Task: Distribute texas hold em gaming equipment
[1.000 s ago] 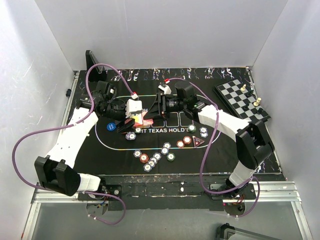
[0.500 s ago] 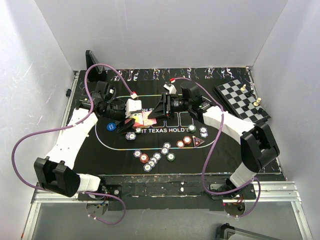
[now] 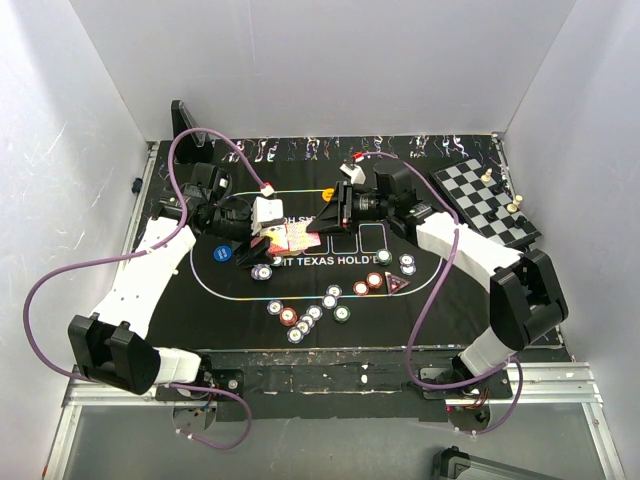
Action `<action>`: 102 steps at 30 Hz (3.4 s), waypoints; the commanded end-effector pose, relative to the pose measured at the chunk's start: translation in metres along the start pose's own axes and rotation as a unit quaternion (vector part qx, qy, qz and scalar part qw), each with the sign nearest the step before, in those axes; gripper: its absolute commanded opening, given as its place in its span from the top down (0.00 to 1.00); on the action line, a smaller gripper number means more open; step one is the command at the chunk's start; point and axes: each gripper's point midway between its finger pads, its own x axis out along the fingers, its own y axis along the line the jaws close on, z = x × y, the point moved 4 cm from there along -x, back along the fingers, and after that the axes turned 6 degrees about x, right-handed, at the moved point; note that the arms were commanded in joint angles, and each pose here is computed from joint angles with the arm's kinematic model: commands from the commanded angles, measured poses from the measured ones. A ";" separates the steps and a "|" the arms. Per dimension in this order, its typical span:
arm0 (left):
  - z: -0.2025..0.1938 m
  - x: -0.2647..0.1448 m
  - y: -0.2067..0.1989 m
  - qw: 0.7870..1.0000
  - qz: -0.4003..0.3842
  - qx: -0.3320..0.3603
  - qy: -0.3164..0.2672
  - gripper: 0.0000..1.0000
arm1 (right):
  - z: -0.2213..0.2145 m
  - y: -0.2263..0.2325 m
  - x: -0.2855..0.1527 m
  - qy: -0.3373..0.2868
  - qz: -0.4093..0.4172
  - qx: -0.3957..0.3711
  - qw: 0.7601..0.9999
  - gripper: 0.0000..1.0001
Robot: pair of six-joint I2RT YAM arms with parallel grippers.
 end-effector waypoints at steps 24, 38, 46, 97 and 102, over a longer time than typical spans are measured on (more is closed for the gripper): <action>0.020 -0.008 -0.003 0.999 0.015 0.021 -0.038 1.00 | 0.018 0.025 -0.053 -0.061 0.010 -0.026 0.998 0.99; 0.013 -0.008 -0.007 1.000 0.014 0.012 -0.022 1.00 | 0.052 0.036 -0.079 -0.098 0.065 -0.003 0.993 0.99; 0.012 -0.014 -0.015 1.000 0.014 0.002 -0.012 1.00 | 0.095 -0.007 -0.050 -0.094 0.050 0.032 0.994 0.99; 0.030 -0.026 -0.026 0.997 0.020 -0.065 -0.036 1.00 | 0.094 -0.131 0.209 -0.028 -0.123 0.044 0.991 0.34; 0.029 -0.026 -0.031 0.997 0.016 -0.070 -0.036 1.00 | 0.103 -0.101 0.181 -0.038 -0.113 0.031 0.992 0.18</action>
